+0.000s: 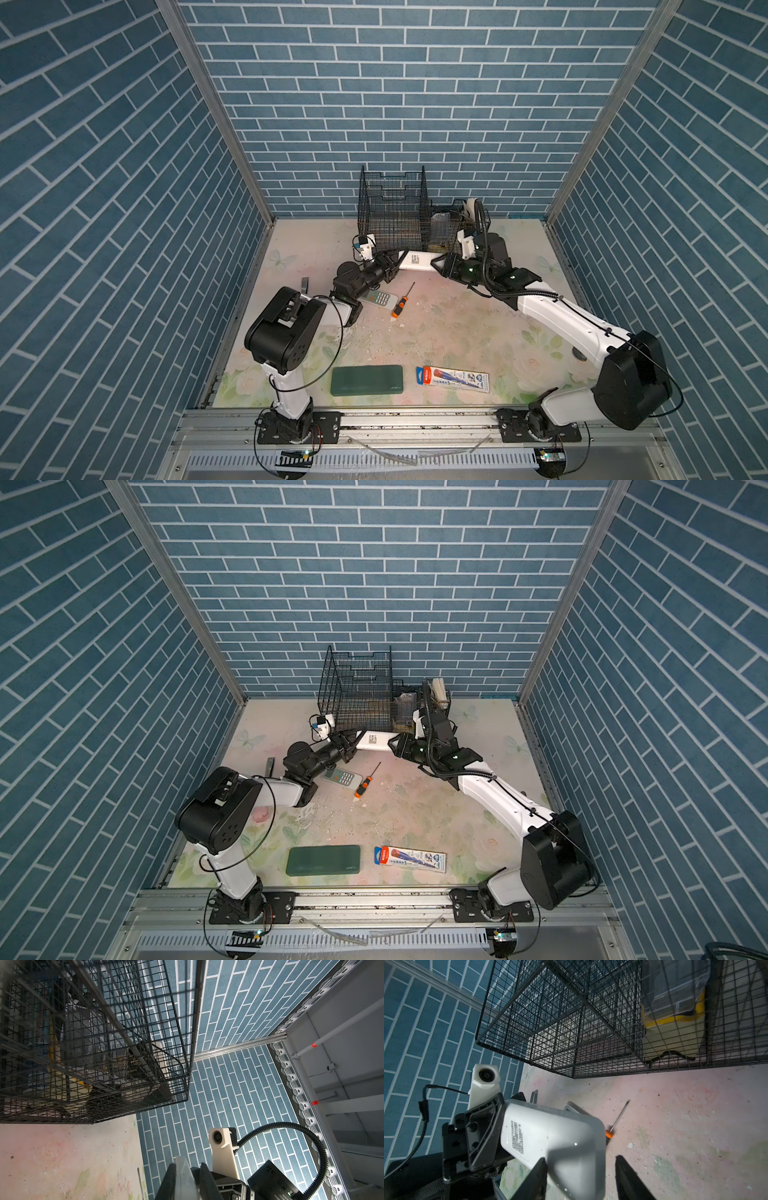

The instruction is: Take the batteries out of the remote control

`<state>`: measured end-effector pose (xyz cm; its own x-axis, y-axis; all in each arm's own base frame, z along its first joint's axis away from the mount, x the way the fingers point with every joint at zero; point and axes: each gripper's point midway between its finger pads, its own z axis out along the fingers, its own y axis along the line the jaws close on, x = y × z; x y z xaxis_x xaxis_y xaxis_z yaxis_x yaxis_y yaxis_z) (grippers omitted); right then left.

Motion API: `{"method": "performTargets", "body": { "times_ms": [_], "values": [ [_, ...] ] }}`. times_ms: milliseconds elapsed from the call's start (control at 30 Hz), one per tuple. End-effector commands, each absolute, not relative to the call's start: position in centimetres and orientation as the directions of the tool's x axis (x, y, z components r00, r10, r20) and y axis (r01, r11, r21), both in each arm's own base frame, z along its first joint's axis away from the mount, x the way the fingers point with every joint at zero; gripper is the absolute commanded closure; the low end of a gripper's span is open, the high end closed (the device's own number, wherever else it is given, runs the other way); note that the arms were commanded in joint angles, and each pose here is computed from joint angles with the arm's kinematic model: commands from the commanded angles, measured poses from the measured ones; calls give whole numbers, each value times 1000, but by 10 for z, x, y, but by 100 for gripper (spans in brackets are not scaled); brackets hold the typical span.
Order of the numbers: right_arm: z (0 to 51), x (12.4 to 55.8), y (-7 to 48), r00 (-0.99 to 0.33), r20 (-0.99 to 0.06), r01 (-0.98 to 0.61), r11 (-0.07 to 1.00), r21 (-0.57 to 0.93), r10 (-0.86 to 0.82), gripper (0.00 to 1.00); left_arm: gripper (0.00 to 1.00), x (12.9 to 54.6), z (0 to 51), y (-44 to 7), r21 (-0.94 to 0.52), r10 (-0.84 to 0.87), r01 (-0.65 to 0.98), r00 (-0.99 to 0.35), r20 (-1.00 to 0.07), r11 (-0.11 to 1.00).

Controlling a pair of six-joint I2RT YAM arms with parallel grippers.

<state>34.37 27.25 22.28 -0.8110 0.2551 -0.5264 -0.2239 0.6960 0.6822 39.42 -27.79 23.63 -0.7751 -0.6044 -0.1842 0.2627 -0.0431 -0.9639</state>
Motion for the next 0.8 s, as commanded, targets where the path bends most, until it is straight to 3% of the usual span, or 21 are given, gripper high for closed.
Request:
{"method": "performTargets", "body": {
  "times_ms": [0, 767],
  "values": [
    [246, 353, 277, -794, -533, -233, 661, 713, 294, 49, 100, 386, 265, -277, -937, -608, 339, -763, -221, -85],
    [232, 355, 274, -807, -508, -209, 657, 724, 303, 58, 100, 388, 271, -277, -937, -611, 334, -764, -204, -104]
  ]
}}
